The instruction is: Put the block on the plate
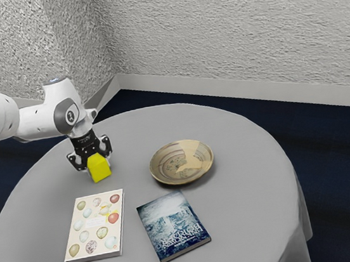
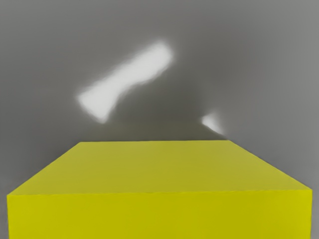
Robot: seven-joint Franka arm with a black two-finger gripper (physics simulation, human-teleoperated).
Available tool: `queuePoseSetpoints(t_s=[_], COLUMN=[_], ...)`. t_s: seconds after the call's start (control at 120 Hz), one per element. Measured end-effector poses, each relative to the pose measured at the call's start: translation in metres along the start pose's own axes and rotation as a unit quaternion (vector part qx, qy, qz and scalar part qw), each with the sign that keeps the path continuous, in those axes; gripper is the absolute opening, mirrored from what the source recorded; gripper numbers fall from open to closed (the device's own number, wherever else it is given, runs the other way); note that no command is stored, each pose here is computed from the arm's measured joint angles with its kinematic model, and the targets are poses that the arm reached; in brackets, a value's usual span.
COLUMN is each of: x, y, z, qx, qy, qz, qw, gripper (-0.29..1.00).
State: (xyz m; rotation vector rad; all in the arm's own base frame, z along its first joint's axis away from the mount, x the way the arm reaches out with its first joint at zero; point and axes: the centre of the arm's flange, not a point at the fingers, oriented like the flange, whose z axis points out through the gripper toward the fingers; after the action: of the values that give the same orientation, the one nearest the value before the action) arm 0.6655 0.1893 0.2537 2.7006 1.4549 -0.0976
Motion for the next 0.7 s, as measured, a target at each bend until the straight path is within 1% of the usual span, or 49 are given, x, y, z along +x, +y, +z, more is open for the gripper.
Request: queuePoseSetpoints(t_s=[0.417,0.7], x=[-0.003,-0.013], y=[0.003,0.011], z=[-0.011,-0.068], qx=[0.000,-0.006], qy=[0.003,0.019], qz=[0.004,0.016], qw=[1.000,1.000], gripper=[0.40,0.40])
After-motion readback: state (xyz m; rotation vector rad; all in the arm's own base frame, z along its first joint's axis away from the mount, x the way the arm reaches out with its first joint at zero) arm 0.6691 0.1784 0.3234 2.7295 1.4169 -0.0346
